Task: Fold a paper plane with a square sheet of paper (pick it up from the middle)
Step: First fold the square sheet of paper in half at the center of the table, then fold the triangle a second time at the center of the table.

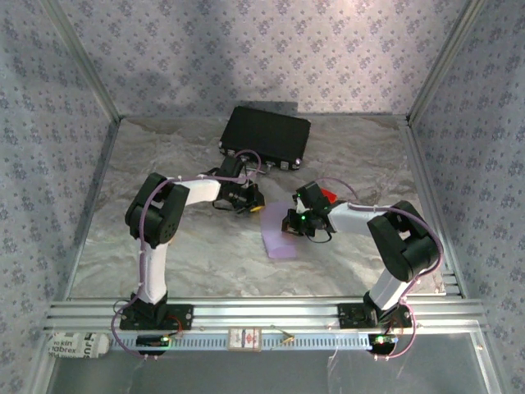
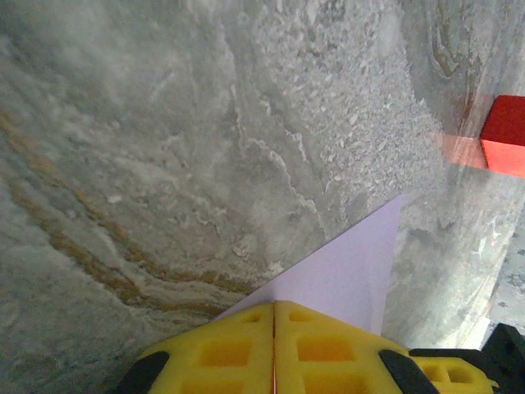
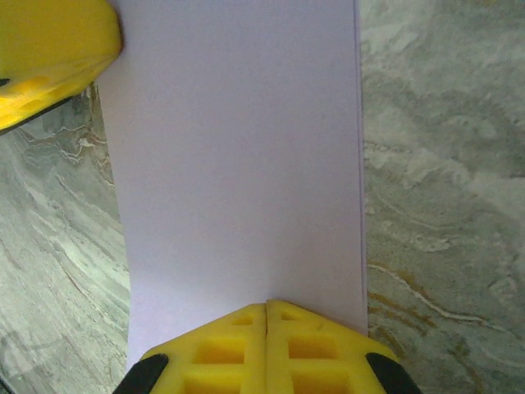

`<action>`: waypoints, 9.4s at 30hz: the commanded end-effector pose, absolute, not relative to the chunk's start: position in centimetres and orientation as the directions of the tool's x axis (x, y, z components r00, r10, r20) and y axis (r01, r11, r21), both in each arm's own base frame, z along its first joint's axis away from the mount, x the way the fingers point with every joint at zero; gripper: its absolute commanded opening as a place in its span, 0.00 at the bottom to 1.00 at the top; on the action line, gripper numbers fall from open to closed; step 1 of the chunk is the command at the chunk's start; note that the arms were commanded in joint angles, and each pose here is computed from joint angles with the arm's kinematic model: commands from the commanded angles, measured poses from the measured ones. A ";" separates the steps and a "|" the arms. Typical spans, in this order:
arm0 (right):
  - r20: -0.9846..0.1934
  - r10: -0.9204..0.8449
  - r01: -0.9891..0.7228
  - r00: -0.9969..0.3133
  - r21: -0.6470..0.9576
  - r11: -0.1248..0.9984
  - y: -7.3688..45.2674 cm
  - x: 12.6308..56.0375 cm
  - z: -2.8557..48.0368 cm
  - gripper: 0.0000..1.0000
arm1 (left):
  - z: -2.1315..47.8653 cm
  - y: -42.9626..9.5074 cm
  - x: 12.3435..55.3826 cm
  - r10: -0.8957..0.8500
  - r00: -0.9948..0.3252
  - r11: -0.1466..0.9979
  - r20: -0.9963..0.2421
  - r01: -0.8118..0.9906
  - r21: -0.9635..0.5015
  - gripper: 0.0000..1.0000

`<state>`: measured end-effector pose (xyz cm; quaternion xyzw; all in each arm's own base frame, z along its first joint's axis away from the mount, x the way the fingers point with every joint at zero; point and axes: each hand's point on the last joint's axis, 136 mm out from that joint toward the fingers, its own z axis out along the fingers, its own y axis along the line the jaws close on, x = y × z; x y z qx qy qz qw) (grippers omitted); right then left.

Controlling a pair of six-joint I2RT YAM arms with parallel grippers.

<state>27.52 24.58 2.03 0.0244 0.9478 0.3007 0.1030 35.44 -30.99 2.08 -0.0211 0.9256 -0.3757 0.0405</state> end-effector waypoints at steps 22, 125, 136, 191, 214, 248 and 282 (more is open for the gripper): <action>-0.118 0.132 0.057 -0.984 0.497 0.866 22.5 25.8 -0.3 0.02 | 8.1 -29.0 37.3 -0.157 -0.970 0.734 -0.187 0.012 -0.679 0.14; -0.109 0.122 0.055 -0.987 0.482 0.874 22.4 25.5 -0.6 0.01 | 4.6 -32.4 19.7 -0.012 -1.000 0.727 0.004 -0.012 -0.687 0.00; -0.107 0.122 0.057 -0.987 0.477 0.877 22.3 25.2 -0.8 0.01 | 4.4 -33.8 19.1 -0.001 -0.999 0.670 0.047 -0.036 -0.741 0.00; -0.103 0.122 0.060 -0.987 0.467 0.882 22.4 25.0 -1.1 0.01 | 4.4 -34.1 17.7 0.146 -0.978 0.739 -0.147 0.206 -0.641 0.03; -0.101 0.123 0.062 -0.987 0.465 0.883 22.3 24.9 -1.2 0.01 | 5.5 -32.9 16.3 0.109 -0.991 0.680 -0.074 0.129 -0.722 0.03; -0.098 0.127 0.069 -0.987 0.456 0.887 22.2 24.7 -1.3 0.01 | 2.3 -31.0 15.5 0.176 -0.983 0.815 0.042 0.122 -0.567 0.05; -0.201 0.253 0.083 -0.946 0.606 0.791 19.6 25.2 5.9 0.29 | 6.8 -31.4 31.2 -0.108 -0.990 0.648 -0.091 0.000 -0.762 0.09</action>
